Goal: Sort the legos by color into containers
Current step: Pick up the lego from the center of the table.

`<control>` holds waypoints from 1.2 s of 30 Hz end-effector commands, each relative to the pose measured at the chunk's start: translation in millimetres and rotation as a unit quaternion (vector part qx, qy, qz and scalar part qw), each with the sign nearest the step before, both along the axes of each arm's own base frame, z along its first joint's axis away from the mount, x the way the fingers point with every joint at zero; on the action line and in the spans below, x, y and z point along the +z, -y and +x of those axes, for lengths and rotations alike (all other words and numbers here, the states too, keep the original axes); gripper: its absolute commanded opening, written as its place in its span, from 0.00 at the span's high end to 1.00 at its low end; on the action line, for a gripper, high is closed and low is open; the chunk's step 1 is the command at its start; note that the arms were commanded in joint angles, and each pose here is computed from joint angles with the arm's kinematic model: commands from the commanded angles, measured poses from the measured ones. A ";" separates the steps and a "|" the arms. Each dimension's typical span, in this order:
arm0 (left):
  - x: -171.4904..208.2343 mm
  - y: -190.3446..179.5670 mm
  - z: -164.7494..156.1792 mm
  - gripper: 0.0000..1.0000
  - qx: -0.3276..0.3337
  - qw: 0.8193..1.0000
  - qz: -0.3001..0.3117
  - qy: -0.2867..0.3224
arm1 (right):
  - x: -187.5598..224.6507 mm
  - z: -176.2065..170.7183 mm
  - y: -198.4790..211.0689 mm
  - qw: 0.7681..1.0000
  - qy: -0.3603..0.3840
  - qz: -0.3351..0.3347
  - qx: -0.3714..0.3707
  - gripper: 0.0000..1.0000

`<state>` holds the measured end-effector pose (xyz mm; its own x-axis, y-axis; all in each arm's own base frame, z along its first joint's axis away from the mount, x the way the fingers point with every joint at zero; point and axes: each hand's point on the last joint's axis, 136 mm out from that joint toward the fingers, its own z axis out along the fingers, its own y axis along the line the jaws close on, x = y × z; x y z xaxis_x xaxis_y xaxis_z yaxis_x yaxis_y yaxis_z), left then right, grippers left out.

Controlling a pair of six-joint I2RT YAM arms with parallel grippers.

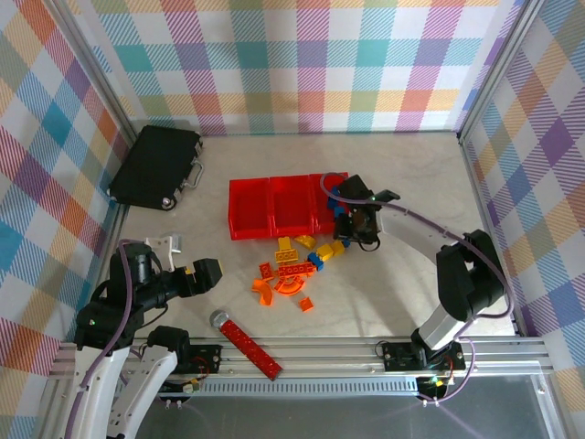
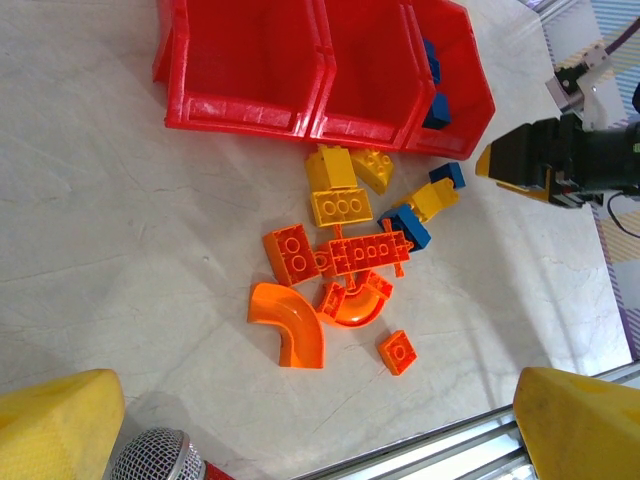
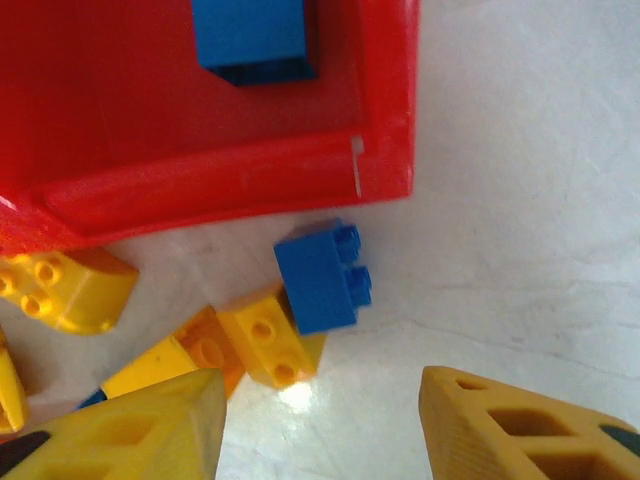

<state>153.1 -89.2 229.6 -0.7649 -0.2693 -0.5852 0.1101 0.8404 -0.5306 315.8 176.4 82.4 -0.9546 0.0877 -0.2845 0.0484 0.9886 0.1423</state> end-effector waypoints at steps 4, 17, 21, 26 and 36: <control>-0.5 3.0 -3.3 0.00 -0.009 1.000 -0.005 0.002 | -6.3 17.8 -0.7 1.000 0.011 -0.022 0.012 0.48; -1.3 2.4 -3.0 0.00 -0.007 1.000 -0.005 -0.001 | -30.6 19.9 -1.8 0.999 -0.008 -0.033 0.014 0.50; -0.9 2.2 -2.9 0.00 -0.006 1.000 -0.004 0.000 | -32.7 23.2 -2.7 0.999 -0.006 -0.036 0.015 0.50; -1.3 2.0 -3.2 0.00 -0.006 1.000 -0.004 -0.001 | -33.8 26.0 -2.1 0.999 -0.004 -0.041 0.012 0.52; -1.0 2.1 -3.3 0.00 -0.006 1.000 -0.004 0.000 | -36.3 30.9 2.5 0.998 0.000 -0.060 0.009 0.57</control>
<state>153.1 -89.2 229.4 -0.7652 -0.2693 -0.5848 0.1095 0.8407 -0.5304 338.8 176.0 45.2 -0.9597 0.0436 -0.2776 0.0323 0.9985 0.0452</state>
